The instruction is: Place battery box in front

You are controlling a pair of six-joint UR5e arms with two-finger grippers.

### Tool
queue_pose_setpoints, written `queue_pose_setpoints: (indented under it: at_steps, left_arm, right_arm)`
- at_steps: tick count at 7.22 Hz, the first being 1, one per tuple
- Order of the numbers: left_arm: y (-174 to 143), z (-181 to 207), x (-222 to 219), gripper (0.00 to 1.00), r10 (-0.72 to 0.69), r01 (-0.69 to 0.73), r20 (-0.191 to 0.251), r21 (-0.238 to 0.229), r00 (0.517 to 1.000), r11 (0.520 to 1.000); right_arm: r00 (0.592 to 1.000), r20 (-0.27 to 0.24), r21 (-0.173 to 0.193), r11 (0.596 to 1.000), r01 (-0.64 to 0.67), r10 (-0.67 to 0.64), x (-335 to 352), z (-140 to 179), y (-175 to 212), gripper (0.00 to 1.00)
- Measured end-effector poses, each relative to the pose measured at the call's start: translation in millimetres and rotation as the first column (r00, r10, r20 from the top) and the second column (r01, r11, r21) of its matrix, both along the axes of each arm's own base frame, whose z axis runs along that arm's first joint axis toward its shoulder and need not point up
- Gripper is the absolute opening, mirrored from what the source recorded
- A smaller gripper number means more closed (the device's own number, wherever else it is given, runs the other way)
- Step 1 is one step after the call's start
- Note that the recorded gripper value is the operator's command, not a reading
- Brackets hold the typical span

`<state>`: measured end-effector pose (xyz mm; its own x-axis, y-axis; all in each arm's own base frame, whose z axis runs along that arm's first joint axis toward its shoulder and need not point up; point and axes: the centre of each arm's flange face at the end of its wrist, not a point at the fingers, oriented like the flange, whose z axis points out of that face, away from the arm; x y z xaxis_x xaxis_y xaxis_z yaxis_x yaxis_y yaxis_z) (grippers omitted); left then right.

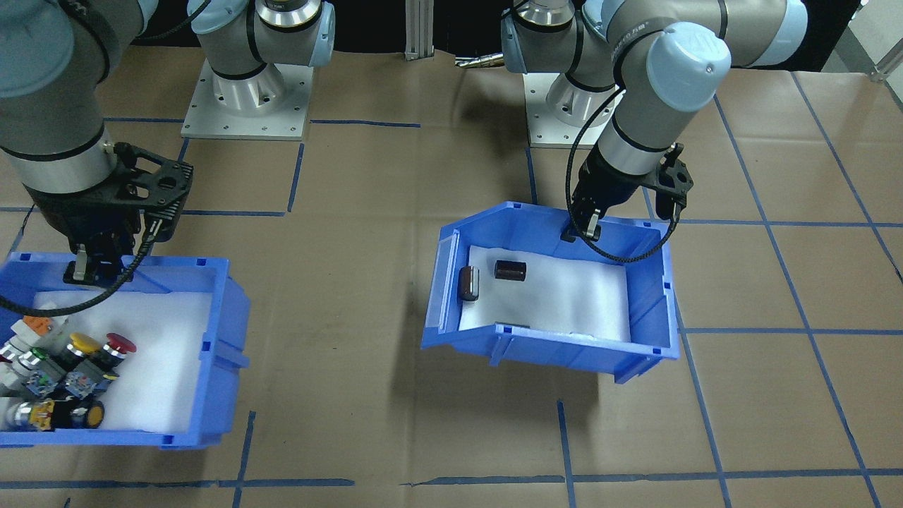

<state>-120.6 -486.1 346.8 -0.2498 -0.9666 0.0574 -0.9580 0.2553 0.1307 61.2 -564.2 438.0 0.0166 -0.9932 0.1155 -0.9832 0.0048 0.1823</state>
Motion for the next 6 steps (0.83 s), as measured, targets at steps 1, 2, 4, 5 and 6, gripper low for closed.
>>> queue_pose_setpoints:
  at_steps: [1,2,4,5,6]
  left_arm:
    - [-30.1,-2.9,-8.2,0.00,-0.003,0.003,-0.020,-0.001,1.000,1.000]
    - [-55.7,-6.4,-27.0,0.00,0.008,-0.008,-0.029,0.003,1.000,1.000]
    - [-93.9,-17.4,-87.6,0.00,0.058,-0.058,-0.031,0.019,0.998,0.998]
    - [-105.7,-26.3,-116.0,0.00,0.083,-0.082,-0.030,0.026,0.996,0.996]
    - [-113.2,-36.5,-138.3,0.00,0.107,-0.107,-0.033,0.024,0.994,0.994]
  right_arm:
    - [1.000,0.019,-0.008,1.000,-0.001,0.001,-18.4,-6.3,17.4,0.00]
    - [0.999,0.037,-0.015,1.000,0.001,0.000,-32.7,-15.4,36.5,0.00]
    - [0.998,0.055,-0.042,0.999,-0.006,0.008,-53.8,-36.0,75.9,0.00]
    - [0.998,0.058,-0.051,0.999,-0.012,0.014,-61.6,-45.6,91.6,0.00]
    - [0.998,0.056,-0.050,0.999,-0.014,0.017,-65.6,-52.6,103.2,0.00]
